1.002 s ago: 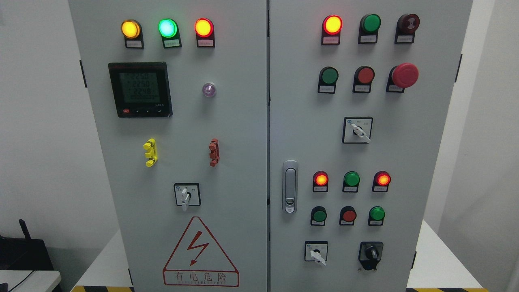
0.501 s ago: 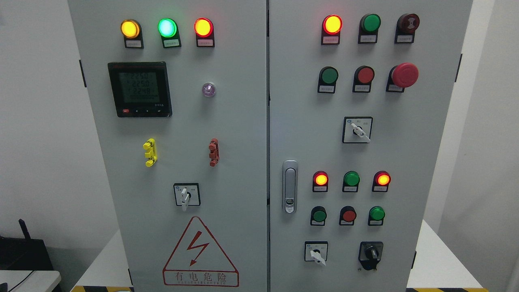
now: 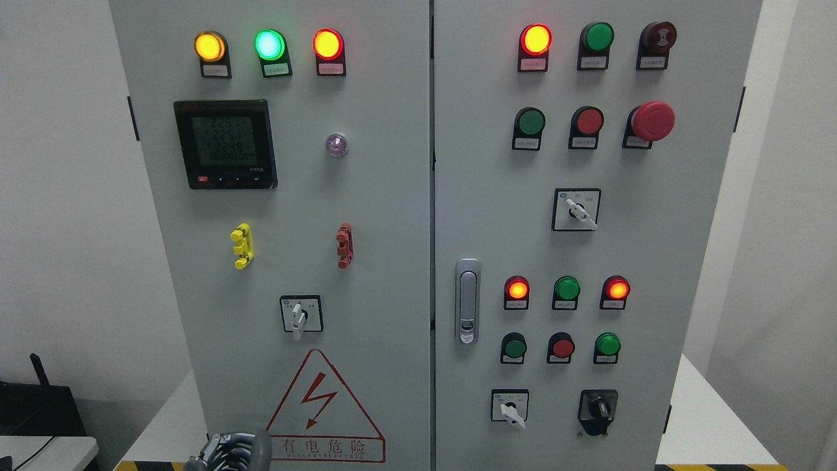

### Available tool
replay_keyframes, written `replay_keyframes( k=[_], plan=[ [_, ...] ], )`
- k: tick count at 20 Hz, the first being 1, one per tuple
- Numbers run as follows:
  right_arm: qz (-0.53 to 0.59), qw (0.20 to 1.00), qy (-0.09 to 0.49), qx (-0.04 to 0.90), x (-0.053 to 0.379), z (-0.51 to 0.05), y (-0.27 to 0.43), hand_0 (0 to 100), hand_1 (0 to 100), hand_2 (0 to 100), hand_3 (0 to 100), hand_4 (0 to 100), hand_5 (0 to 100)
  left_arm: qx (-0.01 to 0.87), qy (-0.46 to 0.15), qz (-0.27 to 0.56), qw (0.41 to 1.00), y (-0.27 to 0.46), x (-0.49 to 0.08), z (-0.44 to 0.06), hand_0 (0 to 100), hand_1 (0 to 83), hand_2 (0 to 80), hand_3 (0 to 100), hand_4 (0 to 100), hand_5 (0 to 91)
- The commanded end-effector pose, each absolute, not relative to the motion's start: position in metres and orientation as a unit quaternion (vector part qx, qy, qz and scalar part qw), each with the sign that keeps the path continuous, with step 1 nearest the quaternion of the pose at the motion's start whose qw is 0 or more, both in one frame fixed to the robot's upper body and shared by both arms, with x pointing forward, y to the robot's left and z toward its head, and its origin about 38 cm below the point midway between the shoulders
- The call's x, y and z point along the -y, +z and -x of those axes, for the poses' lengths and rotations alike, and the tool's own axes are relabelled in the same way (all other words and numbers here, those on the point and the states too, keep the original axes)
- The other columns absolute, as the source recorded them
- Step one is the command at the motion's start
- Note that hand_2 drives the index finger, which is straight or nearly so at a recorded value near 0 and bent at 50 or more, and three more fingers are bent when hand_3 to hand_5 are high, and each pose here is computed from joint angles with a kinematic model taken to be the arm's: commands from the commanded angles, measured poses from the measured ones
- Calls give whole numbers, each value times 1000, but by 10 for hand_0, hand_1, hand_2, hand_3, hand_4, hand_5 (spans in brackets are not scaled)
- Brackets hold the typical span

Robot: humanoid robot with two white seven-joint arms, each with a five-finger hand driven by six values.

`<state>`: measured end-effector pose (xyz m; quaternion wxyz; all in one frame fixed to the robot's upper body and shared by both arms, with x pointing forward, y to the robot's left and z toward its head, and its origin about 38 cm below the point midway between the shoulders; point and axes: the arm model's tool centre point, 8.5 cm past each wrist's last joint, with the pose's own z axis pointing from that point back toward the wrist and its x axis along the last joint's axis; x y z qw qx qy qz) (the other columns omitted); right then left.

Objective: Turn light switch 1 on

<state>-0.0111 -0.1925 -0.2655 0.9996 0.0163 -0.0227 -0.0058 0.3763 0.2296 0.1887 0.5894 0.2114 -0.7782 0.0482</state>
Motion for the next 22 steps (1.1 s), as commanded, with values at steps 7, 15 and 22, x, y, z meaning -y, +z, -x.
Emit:
replay_keyframes(
  k=[7,15,22],
  plan=[
    [-18,1000,-9,22,192,11,-265,120,389,0,0,0,0,783,52,-200,587,217,-187,-391,129,418,537,797,818,693],
    [-18,1000,-9,22,192,11,-265,120,389,0,0,0,0,784,55,-225,575,237,-188,-400,115,450,533,800,822,705],
    [-18,1000,-9,22,192,11,-265,120,389,0,0,0,0,777,69,-237,579,240,-198,-403,121,487,510,765,809,706]
  ],
)
